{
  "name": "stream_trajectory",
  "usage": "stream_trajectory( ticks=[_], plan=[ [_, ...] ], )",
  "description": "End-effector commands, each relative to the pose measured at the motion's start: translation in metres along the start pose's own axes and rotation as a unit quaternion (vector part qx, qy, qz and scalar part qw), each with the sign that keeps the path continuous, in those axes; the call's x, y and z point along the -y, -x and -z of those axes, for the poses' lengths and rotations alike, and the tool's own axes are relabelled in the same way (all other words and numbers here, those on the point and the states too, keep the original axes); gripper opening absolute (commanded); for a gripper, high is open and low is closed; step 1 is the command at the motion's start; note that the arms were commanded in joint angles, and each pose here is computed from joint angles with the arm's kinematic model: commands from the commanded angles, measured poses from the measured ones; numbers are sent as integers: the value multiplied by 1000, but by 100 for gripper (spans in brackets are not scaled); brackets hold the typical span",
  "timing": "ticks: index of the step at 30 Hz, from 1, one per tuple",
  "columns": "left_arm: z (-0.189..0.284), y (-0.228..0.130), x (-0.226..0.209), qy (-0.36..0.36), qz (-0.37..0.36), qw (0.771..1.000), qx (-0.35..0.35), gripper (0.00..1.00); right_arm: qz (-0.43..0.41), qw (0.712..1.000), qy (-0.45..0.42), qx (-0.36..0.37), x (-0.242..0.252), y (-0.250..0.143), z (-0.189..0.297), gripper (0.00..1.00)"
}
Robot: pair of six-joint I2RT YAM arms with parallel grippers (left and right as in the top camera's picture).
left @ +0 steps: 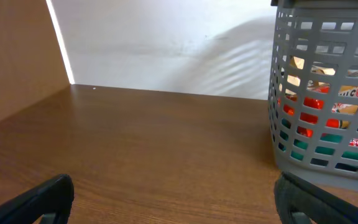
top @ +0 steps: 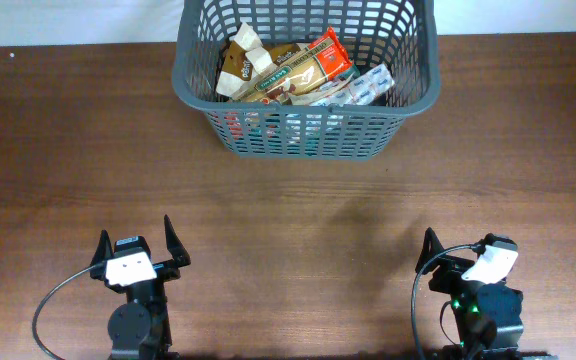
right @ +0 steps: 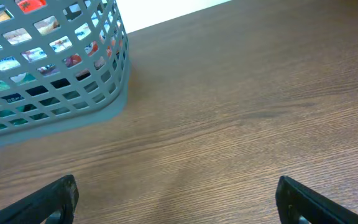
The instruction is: Pack container
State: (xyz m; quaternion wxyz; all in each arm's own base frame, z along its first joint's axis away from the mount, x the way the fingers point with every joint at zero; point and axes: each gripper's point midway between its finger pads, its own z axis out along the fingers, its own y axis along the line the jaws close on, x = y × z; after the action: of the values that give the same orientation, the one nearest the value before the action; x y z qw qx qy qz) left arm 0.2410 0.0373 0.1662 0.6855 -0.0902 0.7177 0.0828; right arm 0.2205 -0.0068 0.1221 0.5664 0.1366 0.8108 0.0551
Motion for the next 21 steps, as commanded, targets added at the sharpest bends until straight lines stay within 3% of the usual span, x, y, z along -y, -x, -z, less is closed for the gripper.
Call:
stream_trajectory(
  ticks=[1,16,19,21],
  plan=[
    [0,-3,-1,3,-6,1000,-1,99,-2,1000,-5,3,2,-1,-1,99],
    [0,-3,-1,3,-6,1000,-1,99,-2,1000,-5,6,2,1,0,99],
    [0,-3,-1,3,-6,1000,-1,99,-12,998,4,68,-4,30,2,99],
    [0,-3,-1,3,-6,1000,-1,99,-26,988,31,150,-15,71,11,99]
  ],
)
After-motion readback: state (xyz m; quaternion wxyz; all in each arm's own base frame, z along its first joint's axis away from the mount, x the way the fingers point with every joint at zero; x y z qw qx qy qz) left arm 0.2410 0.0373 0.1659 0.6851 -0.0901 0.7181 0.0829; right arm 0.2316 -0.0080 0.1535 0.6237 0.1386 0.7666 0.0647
